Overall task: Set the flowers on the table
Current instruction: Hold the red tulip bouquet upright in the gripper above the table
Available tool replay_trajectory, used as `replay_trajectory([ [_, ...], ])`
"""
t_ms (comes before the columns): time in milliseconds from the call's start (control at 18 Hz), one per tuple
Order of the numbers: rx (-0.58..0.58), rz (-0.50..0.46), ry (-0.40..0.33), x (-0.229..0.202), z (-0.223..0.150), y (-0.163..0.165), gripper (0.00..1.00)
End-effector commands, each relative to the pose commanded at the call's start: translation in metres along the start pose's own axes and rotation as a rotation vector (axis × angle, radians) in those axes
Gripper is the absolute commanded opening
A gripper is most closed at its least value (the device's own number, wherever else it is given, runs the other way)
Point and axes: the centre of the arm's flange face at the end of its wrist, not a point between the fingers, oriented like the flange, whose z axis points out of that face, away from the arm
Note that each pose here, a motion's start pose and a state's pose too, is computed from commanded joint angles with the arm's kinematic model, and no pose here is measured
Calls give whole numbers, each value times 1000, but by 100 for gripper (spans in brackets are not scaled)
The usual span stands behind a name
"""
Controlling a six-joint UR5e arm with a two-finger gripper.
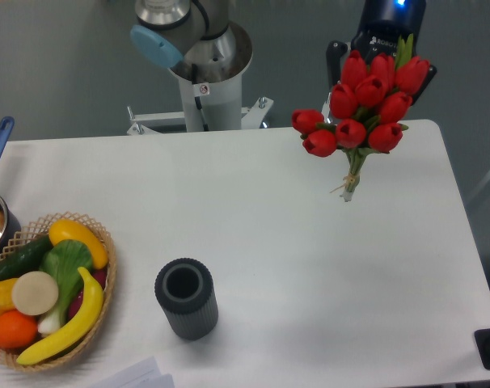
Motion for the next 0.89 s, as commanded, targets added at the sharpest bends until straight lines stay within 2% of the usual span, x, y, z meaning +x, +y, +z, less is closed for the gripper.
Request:
replay_trajectory([
  [389,-30,11,-37,5,-6,0,48],
  [889,-193,36,-191,6,-13,6,49],
])
